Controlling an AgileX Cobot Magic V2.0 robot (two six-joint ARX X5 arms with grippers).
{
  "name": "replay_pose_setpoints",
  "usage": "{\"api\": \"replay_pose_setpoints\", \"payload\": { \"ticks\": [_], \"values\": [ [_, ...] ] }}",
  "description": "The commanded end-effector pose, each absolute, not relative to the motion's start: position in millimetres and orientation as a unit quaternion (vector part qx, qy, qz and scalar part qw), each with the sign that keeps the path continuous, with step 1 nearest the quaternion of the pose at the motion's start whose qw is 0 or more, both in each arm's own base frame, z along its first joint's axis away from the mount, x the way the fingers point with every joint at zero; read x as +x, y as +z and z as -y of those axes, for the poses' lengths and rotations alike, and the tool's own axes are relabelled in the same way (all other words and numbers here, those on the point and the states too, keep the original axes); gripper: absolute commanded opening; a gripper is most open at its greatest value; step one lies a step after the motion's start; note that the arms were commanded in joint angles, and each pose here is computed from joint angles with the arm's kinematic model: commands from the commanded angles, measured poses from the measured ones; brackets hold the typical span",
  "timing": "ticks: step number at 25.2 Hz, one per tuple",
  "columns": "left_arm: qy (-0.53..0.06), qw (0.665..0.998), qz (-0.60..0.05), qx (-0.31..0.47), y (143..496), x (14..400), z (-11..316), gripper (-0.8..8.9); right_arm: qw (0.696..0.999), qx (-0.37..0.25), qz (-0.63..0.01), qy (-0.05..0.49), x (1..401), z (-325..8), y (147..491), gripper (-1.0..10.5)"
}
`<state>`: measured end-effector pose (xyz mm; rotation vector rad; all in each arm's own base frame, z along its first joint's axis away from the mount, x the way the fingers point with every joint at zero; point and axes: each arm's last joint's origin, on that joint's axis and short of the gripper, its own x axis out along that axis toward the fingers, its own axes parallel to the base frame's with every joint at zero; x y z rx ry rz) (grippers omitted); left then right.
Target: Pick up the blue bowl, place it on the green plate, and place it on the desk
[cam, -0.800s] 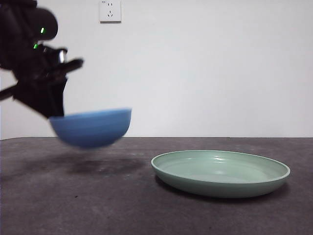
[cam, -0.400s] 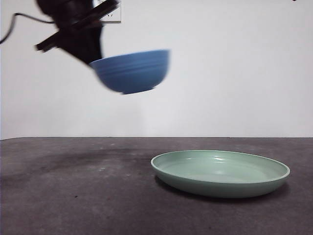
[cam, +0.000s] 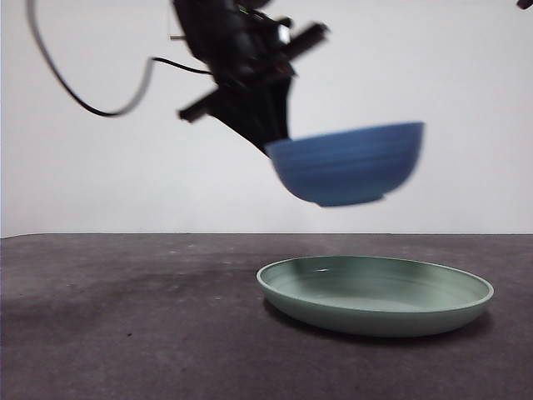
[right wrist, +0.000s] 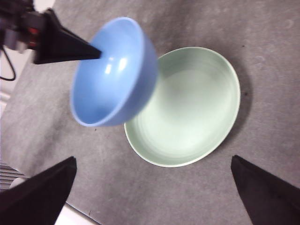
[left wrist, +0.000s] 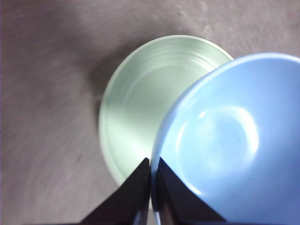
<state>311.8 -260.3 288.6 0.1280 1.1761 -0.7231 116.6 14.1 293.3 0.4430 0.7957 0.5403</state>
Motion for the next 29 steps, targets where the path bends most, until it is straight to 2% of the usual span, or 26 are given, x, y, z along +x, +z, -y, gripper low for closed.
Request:
{"api": "replay_pose_setpoints", "payload": {
  "ticks": [1, 9, 12, 18, 19, 22, 26, 27, 29],
  "values": [
    [-0.336, 0.765, -0.545, 0.072, 278.0, 318.7, 284.5, 0.15, 0.875, 0.197, -0.363, 0.253, 111.5, -13.6, 300.6, 5.3],
    [-0.328, 0.75, -0.564, 0.108, 235.9, 335.8, 320.3, 0.15, 0.884, 0.19, -0.343, 0.254, 100.4, -13.9, 304.6, 5.3],
    [-0.296, 0.764, -0.559, 0.13, 225.2, 340.7, 321.7, 0.15, 0.884, 0.191, -0.344, 0.254, 100.3, -13.9, 304.6, 5.3],
    [-0.292, 0.761, -0.564, 0.131, 224.3, 339.5, 321.7, 0.33, 0.883, 0.193, -0.345, 0.253, 100.4, -13.9, 304.5, 5.3],
    [-0.291, 0.76, -0.566, 0.132, 224.1, 338.9, 321.4, 0.58, 0.883, 0.193, -0.345, 0.253, 100.4, -13.9, 304.5, 5.3],
    [-0.291, 0.759, -0.568, 0.132, 223.9, 338.5, 321.3, 2.91, 0.883, 0.193, -0.345, 0.253, 100.4, -13.9, 304.5, 5.3],
    [-0.287, 0.758, -0.57, 0.133, 239.9, 340.8, 316.1, 4.91, 0.881, 0.195, -0.35, 0.252, 99.7, -13.9, 303.7, 5.3],
    [-0.288, 0.757, -0.57, 0.137, 249.5, 341.6, 313.4, 5.34, 0.88, 0.196, -0.353, 0.251, 99.4, -13.9, 303.3, 5.3],
    [-0.295, 0.762, -0.558, 0.143, 274.5, 342.1, 306.0, 5.38, 0.88, 0.196, -0.353, 0.251, 99.3, -13.9, 303.3, 5.3]
  ]
}}
